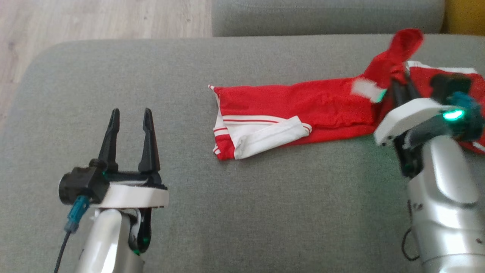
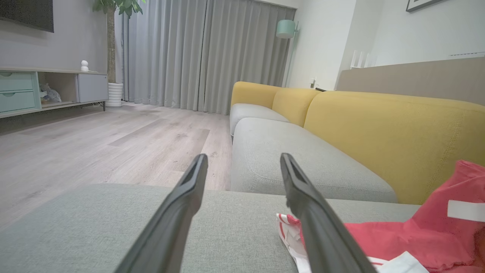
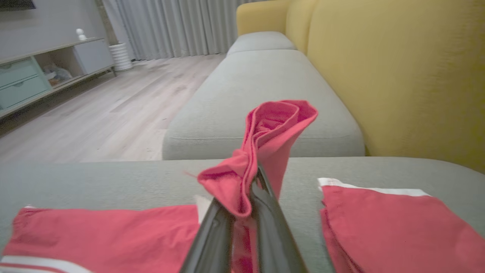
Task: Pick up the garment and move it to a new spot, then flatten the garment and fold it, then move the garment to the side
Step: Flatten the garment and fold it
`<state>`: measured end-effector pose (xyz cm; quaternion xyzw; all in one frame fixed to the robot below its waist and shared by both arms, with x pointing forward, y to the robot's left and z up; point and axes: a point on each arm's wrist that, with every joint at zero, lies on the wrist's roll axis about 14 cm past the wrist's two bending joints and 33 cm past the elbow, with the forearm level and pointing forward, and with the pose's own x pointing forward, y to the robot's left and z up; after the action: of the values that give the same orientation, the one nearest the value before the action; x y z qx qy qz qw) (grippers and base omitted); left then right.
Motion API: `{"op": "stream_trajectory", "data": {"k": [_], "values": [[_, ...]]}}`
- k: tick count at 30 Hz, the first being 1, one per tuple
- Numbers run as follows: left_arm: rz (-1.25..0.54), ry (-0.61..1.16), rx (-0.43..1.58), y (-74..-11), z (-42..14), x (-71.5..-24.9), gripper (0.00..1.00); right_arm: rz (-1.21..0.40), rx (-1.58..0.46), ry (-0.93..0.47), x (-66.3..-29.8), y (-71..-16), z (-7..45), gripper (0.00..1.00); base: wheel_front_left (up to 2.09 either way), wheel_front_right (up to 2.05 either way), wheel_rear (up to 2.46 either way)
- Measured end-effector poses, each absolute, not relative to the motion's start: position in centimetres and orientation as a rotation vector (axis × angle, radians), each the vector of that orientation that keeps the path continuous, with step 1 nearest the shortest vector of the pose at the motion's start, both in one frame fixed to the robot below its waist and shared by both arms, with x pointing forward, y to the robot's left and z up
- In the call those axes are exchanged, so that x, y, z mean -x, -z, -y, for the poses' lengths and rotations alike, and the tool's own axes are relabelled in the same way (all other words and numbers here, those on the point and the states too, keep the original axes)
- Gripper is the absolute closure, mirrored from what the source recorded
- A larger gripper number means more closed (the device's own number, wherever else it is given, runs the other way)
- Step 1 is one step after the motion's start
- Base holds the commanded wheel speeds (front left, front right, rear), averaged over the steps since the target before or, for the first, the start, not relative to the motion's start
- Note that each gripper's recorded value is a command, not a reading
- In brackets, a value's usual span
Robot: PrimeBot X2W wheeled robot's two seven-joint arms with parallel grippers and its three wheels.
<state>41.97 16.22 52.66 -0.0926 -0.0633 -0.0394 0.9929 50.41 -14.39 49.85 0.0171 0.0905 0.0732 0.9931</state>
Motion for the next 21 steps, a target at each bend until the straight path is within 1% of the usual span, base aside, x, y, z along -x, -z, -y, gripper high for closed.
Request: {"op": "stream_trajectory", "data": {"k": [4,8,12,16,21], "values": [[0.127,0.066,0.184,-52.7,-16.7,-40.9,0.00,-0.177,-0.067,-0.277,-49.0,-50.2,9.9,1.00,0.00,0.00,0.00],[0.132,0.049,0.180,-52.9,-17.3,-40.1,0.00,-0.204,-0.092,-0.423,-47.4,-49.8,4.9,1.00,0.00,0.00,0.00],[0.134,0.035,0.176,-53.0,-17.8,-39.6,0.00,-0.230,-0.106,-0.539,-46.1,-49.3,1.1,1.00,0.00,0.00,0.00],[0.124,0.028,0.172,-52.6,-18.1,-39.2,0.00,-0.278,-0.108,-0.627,-44.6,-47.8,-1.8,1.00,0.00,0.00,0.00],[0.108,0.015,0.167,-52.1,-18.5,-38.7,0.00,-0.335,-0.123,-0.691,-43.7,-46.2,-4.0,1.00,0.00,0.00,0.00]]}}
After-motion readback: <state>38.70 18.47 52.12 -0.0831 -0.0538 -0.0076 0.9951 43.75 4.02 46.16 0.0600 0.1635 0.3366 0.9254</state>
